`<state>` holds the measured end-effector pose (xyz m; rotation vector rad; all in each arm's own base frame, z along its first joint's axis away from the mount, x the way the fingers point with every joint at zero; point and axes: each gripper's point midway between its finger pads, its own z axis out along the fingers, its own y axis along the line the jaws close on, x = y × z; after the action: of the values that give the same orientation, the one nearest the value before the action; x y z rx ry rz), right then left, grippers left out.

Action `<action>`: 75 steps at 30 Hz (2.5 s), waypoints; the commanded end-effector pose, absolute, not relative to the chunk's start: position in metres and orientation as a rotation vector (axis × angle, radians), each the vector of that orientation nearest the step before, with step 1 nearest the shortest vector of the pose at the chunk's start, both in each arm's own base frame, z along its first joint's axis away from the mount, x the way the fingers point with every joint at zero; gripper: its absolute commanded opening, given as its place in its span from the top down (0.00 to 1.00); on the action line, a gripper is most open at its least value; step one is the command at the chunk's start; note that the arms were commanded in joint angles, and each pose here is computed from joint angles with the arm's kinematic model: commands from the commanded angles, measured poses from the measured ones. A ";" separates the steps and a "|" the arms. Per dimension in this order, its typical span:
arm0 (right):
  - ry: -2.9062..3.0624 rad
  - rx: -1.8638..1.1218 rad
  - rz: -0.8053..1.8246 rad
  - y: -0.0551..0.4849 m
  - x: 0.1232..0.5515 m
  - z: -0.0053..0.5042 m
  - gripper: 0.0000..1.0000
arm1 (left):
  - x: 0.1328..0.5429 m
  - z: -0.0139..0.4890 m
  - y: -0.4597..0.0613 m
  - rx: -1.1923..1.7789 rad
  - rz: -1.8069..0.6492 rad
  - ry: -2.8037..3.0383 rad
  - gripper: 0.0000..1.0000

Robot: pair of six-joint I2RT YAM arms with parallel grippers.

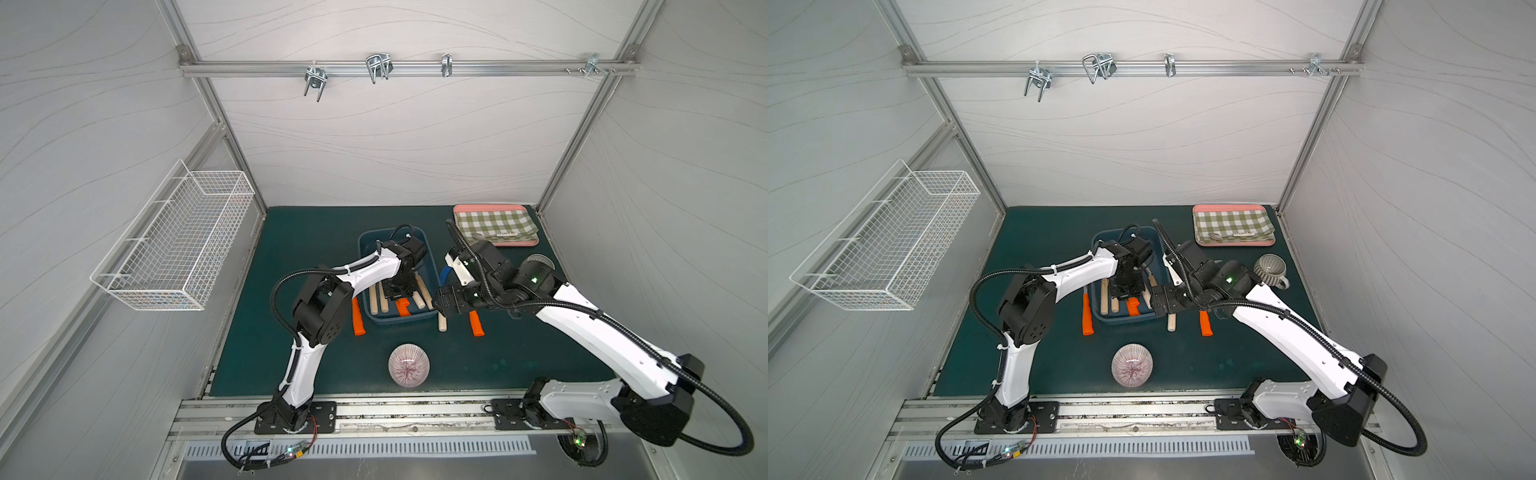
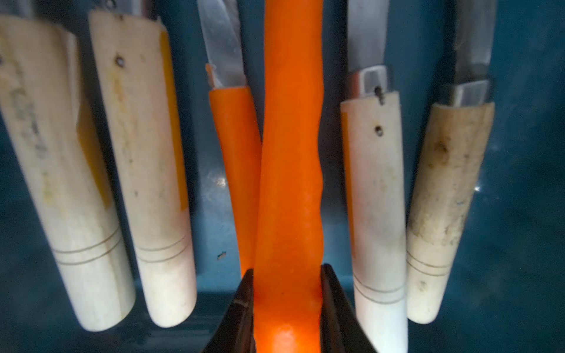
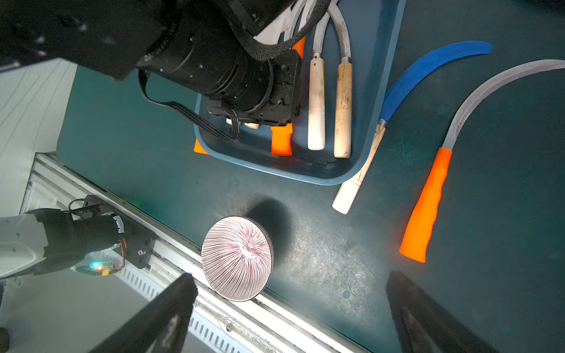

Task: Put small sickles into storage boxes
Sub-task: Place the sickle in the storage box, then pick up the sickle at the center of the board.

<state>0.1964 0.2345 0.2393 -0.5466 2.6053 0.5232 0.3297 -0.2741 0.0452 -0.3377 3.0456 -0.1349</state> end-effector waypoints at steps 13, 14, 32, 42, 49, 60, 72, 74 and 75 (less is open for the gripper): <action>2.620 -0.503 0.558 0.232 0.192 0.241 0.01 | 0.335 0.120 -0.274 -0.169 -0.176 2.886 0.42; 2.622 -0.498 0.559 0.231 0.192 0.241 0.01 | 0.333 0.125 -0.271 -0.162 -0.174 2.878 0.40; 2.709 -0.395 0.499 0.225 0.192 0.205 0.01 | 0.281 0.171 -0.228 -0.081 -0.275 2.771 0.04; 2.814 -0.281 0.339 0.198 0.195 0.168 0.01 | 0.249 0.180 -0.209 -0.020 -0.344 2.720 0.01; 2.858 -0.199 0.237 0.172 0.197 0.147 0.01 | 0.229 0.184 -0.207 0.048 -0.437 2.684 0.01; 2.928 -0.025 0.134 0.130 0.205 0.109 0.01 | 0.200 0.184 -0.203 0.143 -0.526 2.644 0.01; 3.004 0.060 0.057 0.114 0.217 0.071 0.03 | 0.175 0.190 -0.182 0.135 -0.569 2.590 0.01; 3.015 0.059 0.047 0.114 0.219 0.066 0.06 | 0.172 0.189 -0.178 0.134 -0.564 2.590 0.01; 3.020 0.058 0.041 0.114 0.219 0.063 0.09 | 0.171 0.190 -0.177 0.133 -0.561 2.588 0.01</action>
<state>0.2166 0.1156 0.0705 0.0544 3.0119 0.0549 0.1723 -0.1817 0.1860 0.1480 2.6060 -0.5710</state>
